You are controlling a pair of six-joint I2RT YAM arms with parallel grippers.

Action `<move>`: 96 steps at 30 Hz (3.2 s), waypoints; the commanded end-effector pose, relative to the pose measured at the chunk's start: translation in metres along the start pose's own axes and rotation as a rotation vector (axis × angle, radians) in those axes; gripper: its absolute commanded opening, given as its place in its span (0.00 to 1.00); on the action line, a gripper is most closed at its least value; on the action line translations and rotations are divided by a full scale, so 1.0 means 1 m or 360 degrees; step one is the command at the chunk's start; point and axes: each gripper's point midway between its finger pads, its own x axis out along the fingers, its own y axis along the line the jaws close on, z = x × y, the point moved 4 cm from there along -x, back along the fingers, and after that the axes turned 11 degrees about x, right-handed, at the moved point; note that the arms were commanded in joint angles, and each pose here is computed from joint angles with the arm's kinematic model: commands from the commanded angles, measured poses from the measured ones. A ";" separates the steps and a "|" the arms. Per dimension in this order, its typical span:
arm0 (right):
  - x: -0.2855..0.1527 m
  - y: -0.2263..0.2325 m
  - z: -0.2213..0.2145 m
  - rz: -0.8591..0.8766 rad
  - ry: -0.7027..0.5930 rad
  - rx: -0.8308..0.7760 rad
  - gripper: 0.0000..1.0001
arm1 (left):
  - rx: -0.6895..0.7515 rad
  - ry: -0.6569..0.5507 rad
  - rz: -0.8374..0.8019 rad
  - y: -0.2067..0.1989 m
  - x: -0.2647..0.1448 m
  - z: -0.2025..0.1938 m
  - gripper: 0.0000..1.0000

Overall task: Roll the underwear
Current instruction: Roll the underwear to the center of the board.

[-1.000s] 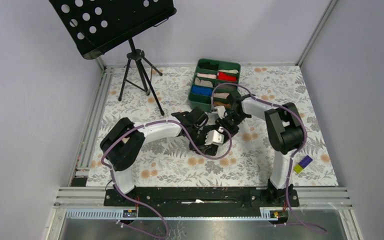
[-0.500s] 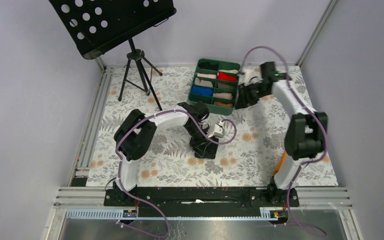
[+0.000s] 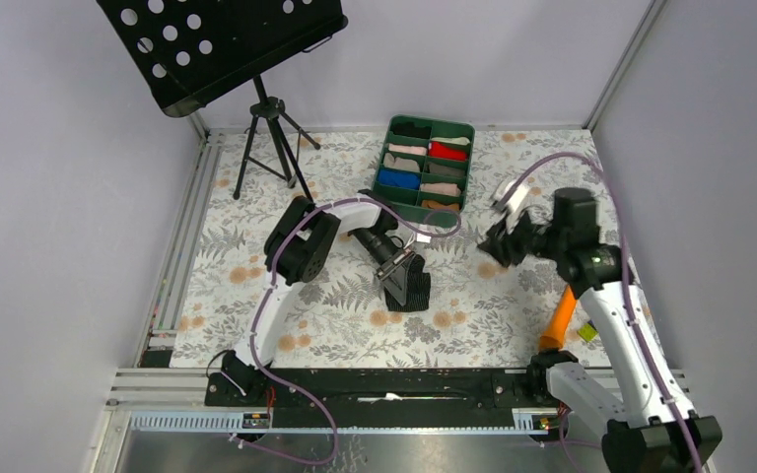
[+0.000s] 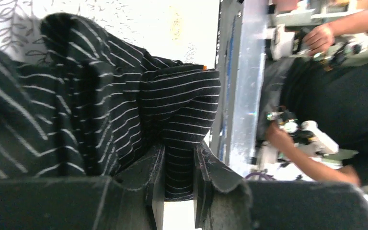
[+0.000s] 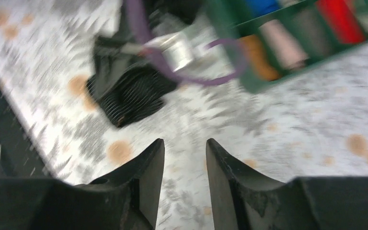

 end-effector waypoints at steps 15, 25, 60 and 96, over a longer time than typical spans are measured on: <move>0.125 0.097 -0.112 0.0742 0.0404 -0.0994 0.61 | -0.0246 0.0017 0.0003 0.050 0.014 -0.027 0.09; 0.160 0.103 -0.141 0.0902 0.0541 -0.1000 0.62 | -0.0253 0.0012 0.0028 0.049 0.015 -0.029 0.11; 0.183 0.084 -0.169 0.1274 0.1462 0.0458 0.00 | -0.0291 -0.0707 0.1987 -0.065 -0.204 0.005 0.42; 0.189 0.060 -0.209 0.1175 0.1777 0.0894 0.01 | 0.1406 0.0104 0.1197 -0.018 -0.001 0.011 0.38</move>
